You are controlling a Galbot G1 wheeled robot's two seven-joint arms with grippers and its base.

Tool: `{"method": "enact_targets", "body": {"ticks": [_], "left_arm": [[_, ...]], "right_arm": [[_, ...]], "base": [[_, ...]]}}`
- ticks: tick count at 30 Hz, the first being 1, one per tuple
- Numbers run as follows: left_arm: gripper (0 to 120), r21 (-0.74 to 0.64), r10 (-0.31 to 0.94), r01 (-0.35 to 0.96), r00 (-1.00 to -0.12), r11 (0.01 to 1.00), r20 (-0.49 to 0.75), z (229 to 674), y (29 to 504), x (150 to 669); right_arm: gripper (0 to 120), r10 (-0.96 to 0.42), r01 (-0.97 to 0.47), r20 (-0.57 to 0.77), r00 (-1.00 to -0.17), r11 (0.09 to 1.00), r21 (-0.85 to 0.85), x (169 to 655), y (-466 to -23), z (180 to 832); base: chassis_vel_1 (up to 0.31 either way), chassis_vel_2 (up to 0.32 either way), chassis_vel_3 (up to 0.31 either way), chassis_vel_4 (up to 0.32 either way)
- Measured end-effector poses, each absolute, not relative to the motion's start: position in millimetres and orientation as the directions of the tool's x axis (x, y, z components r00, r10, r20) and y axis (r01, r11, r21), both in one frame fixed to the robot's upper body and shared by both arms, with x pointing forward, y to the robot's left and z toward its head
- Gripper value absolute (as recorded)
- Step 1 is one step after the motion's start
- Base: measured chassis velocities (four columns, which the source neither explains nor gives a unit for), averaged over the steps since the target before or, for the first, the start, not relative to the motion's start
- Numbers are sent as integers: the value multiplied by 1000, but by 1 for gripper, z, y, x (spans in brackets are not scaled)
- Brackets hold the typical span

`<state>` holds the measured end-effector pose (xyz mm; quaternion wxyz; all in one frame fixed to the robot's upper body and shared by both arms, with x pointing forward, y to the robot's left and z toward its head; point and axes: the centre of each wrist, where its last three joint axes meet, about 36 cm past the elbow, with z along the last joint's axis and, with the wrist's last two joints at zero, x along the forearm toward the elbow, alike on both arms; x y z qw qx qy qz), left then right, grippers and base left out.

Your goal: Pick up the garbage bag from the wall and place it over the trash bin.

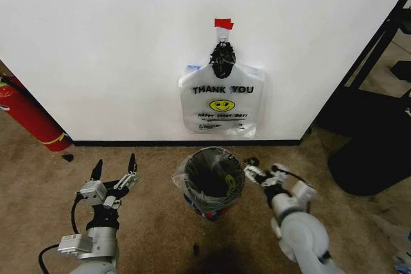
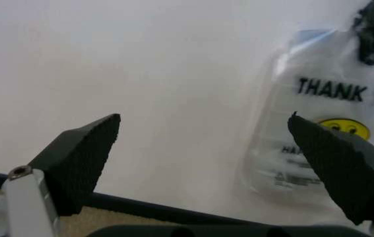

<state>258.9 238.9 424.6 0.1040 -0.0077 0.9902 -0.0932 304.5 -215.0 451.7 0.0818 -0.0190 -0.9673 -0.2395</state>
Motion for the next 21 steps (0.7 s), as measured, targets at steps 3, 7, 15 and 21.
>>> {"method": "enact_targets", "body": {"ticks": [3,7,15,21], "left_arm": [[100,-192,-16,24,-979,981,-202,425,232,260],[100,-178,16,55,-976,982,-216,426,223,265],[100,-148,37,74,-971,986,-237,426,223,275],[100,-119,48,79,-968,990,-245,428,228,278]], "right_arm": [[100,53,88,100,-994,919,385,284,-219,461],[100,140,130,-31,-990,966,222,245,-232,466],[100,222,214,-223,-949,975,62,211,-262,473],[100,197,213,-317,-928,977,-14,200,-273,474]], "base": [[0,0,0,0],[0,0,0,0],[0,0,0,0],[0,0,0,0]]}}
